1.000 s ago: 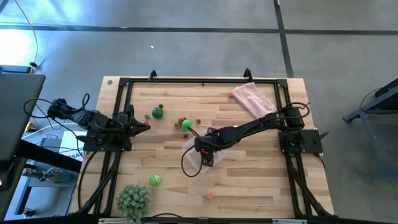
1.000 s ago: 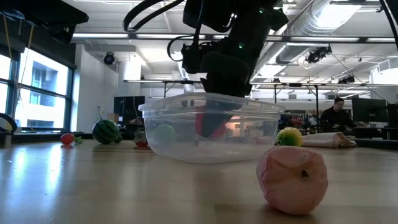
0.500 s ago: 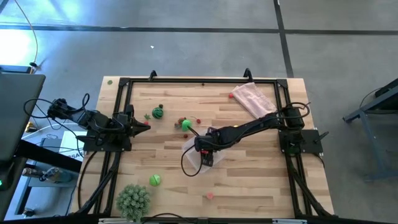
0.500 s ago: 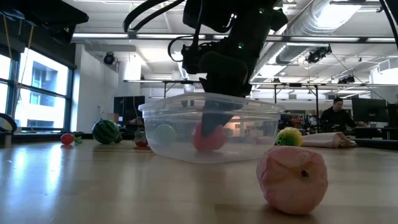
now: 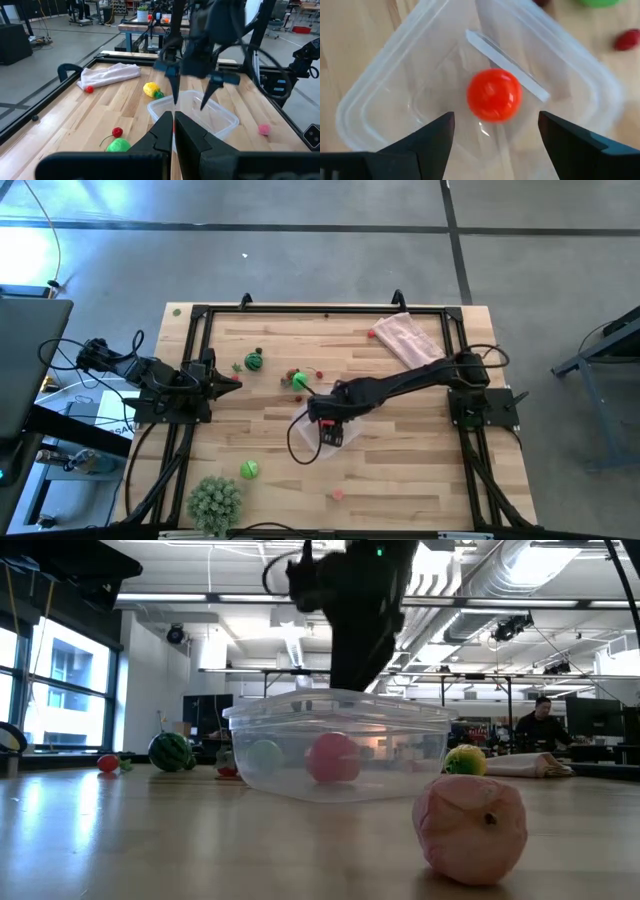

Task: Pick and placing Produce into tupperware
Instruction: Put the yellow pineapple into the transparent container

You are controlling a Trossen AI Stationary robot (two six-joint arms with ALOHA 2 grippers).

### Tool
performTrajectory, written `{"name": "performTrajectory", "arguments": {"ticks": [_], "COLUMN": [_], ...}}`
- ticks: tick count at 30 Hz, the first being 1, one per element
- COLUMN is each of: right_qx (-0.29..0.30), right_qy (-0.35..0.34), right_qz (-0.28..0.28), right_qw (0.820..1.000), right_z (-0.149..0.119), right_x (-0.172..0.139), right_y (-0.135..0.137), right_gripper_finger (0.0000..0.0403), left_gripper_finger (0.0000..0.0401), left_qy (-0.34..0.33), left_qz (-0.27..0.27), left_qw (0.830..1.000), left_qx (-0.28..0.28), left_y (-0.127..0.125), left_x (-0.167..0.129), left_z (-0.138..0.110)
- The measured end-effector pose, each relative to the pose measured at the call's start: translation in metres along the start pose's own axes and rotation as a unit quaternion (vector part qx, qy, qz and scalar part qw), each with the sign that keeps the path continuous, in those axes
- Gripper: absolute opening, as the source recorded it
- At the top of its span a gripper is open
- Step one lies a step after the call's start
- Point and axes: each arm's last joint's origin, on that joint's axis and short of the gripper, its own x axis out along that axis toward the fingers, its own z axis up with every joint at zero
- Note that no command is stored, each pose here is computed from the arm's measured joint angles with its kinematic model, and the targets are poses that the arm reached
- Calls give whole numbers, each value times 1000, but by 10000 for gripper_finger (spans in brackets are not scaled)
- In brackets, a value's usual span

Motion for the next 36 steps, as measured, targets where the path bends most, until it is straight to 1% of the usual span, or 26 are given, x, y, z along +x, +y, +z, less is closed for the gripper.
{"name": "performTrajectory", "arguments": {"ticks": [3,6,11,13,16,18,22,24,27,32,36], "right_qx": [-1,-2,-2,2,7,22,92,144,238,334,423], "right_qy": [10,23,32,28,25,14,-6,-12,-17,-11,-28], "right_qz": [-33,-88,-179,-196,-201,-205,-212,-217,-216,-196,-192], "right_qw": [999,996,983,980,979,978,973,966,947,922,885], "right_z": [0,-6,-17,-21,-27,-31,-40,-45,-55,-67,-71], "right_x": [-17,-29,-43,-49,-60,-67,-81,-84,-82,-61,-47], "right_y": [5,8,7,4,-3,-10,-37,-54,-77,-105,-121], "right_gripper_finger": [280,280,280,280,280,280,280,280,280,280,280], "left_gripper_finger": [8,8,8,8,8,8,8,8,8,8,8], "left_qy": [0,0,0,0,0,0,0,0,0,0,0], "left_qz": [0,0,0,0,0,0,0,0,0,0,0], "left_qw": [1000,1000,1000,1000,1000,1000,1000,1000,1000,1000,1000], "left_qx": [0,0,0,0,0,0,0,0,0,0,0], "left_y": [0,0,0,0,0,0,0,0,0,0,0], "left_x": [0,0,0,0,0,0,0,0,0,0,0], "left_z": [0,0,0,0,0,0,0,0,0,0,0]}}
